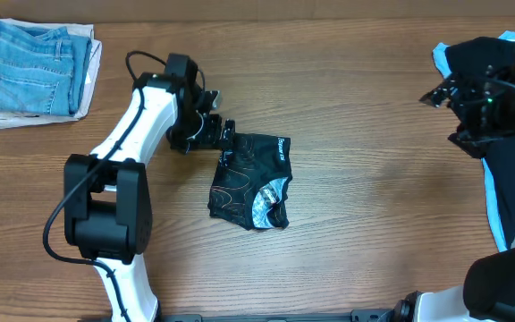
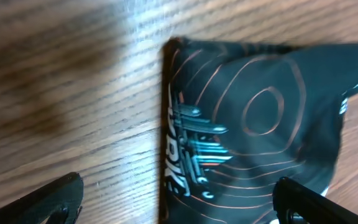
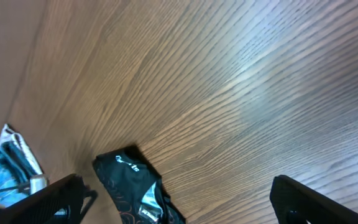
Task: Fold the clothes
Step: 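Grasp the folded black bundle with the left gripper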
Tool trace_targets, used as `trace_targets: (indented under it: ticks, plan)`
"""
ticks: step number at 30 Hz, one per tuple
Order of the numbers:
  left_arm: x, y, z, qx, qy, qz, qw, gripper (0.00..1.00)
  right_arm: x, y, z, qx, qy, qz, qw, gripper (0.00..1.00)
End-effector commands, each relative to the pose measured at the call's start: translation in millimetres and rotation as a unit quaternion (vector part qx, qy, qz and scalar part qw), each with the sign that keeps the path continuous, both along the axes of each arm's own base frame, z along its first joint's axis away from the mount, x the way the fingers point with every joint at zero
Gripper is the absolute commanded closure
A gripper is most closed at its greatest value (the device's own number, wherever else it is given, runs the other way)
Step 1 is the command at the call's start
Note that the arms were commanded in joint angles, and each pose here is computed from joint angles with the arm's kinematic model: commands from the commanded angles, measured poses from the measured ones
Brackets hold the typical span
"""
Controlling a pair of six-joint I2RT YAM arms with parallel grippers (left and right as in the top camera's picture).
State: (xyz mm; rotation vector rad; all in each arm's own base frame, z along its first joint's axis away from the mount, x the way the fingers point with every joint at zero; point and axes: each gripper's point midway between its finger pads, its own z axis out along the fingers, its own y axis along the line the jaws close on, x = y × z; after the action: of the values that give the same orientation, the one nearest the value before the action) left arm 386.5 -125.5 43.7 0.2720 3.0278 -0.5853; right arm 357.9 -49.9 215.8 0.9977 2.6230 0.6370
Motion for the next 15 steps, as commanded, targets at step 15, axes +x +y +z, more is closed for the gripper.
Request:
trace_targets:
  ticks: [15]
  plan:
    - [-56.7, -22.0, -26.1, -0.112, 0.035, -0.105, 0.988, 0.0, 0.4, 2.6, 24.5, -0.002, -0.05, 0.034, 0.998, 0.0]
